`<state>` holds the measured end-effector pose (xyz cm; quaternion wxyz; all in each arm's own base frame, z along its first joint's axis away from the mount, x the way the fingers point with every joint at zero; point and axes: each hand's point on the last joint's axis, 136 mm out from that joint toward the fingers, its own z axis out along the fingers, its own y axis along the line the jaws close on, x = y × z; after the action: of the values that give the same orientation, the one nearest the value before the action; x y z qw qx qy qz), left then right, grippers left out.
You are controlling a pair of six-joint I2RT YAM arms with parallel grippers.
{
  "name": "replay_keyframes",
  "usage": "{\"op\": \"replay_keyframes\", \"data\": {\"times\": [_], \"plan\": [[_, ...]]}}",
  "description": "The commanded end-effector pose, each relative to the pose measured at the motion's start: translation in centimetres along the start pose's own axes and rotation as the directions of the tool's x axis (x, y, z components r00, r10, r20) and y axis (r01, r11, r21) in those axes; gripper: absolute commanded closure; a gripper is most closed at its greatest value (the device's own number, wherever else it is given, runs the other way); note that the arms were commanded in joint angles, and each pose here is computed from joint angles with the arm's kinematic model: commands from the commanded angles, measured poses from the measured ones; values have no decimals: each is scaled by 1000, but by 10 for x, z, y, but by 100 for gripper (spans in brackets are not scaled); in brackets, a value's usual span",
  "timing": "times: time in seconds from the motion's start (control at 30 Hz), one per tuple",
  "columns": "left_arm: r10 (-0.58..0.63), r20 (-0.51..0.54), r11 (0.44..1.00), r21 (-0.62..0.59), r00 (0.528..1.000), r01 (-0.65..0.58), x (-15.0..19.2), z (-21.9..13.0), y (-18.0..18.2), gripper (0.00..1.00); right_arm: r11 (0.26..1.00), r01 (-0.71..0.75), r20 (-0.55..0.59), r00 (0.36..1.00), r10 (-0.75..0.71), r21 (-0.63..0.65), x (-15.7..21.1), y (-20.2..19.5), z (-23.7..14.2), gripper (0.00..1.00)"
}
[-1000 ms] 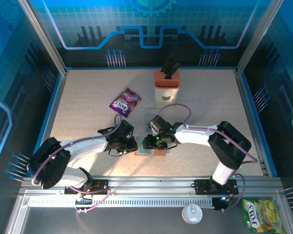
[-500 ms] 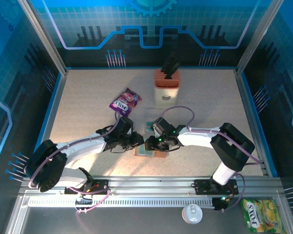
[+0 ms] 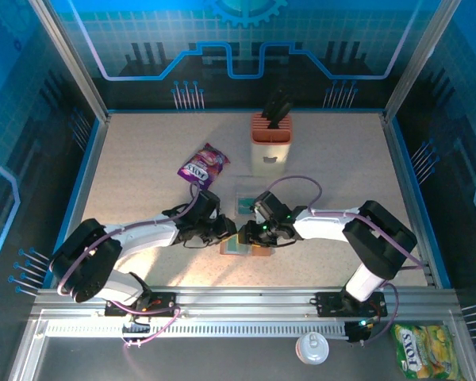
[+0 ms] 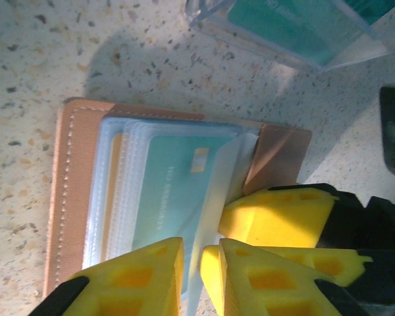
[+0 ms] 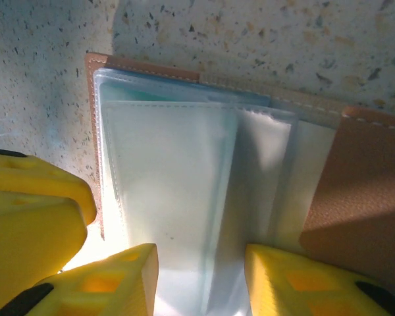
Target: Take the credit cards out of the card holder
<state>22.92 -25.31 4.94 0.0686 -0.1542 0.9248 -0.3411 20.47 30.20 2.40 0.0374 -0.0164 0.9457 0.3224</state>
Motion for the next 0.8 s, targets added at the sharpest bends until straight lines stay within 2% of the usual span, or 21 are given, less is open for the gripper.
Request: {"op": "replay_keyframes", "data": {"times": [0.0, 0.77], "plan": [[-13, -15, 999, 38, 1000, 13, 1, 2, -5, 77, 999, -39, -8, 999, 39, 13, 5, -11, 1, 59], [-35, -42, 998, 50, 998, 37, 4, 14, -1, 84, 998, -35, 17, 999, 35, -45, 0, 0, -5, 64]]}}
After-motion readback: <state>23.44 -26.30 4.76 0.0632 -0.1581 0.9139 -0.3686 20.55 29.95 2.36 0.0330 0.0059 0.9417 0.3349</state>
